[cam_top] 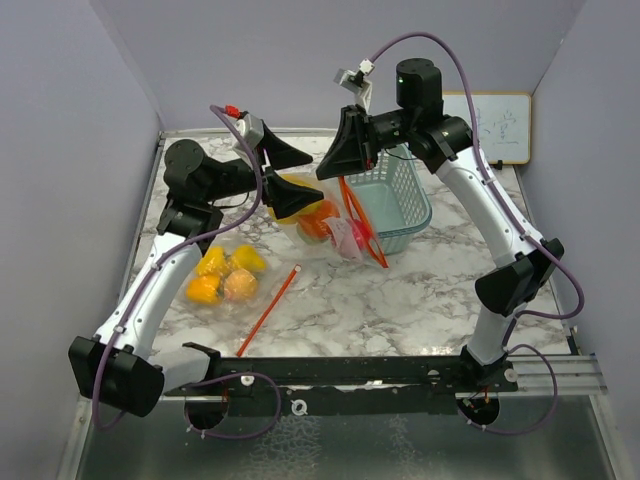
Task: Place the food in the zip-top bag and seal the zipper
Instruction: Zip the zipper food storage bag at the center of the board.
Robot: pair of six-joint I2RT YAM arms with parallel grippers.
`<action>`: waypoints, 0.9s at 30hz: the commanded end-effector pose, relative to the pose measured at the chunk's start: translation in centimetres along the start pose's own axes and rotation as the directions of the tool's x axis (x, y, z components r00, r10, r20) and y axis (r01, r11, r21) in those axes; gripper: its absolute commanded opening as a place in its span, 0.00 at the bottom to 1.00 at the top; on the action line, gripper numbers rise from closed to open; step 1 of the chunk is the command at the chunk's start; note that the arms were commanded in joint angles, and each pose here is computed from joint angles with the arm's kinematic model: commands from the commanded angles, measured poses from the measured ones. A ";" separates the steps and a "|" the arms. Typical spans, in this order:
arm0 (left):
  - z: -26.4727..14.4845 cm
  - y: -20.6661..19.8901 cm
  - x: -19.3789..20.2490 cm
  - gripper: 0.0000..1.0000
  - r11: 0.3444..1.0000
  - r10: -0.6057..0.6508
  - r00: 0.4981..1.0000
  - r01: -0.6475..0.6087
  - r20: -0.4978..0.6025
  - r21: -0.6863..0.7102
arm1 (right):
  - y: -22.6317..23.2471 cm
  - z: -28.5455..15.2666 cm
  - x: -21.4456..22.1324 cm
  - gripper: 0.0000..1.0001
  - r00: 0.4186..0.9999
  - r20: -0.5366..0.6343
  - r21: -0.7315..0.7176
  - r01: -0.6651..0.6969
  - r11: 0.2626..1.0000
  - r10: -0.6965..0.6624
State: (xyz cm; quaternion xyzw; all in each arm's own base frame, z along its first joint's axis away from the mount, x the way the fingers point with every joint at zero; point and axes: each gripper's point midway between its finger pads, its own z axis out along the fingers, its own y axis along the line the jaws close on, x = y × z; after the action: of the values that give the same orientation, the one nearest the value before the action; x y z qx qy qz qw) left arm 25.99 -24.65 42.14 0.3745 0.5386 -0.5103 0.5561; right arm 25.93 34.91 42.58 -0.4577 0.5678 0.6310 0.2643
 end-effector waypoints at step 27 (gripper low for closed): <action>3.3 1.6 2.4 0.00 0.997 -0.076 0.996 0.075 -0.046 -0.010 | 1.7 -0.4 -2.4 0.26 0.994 0.035 0.067 0.100 0.993 -0.103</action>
State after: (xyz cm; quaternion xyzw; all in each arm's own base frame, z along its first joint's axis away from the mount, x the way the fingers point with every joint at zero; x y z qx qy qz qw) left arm 26.29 -28.34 39.32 0.3952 0.5470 -0.5478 0.4945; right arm 25.78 34.56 43.16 -0.4629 0.5601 0.6310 0.2718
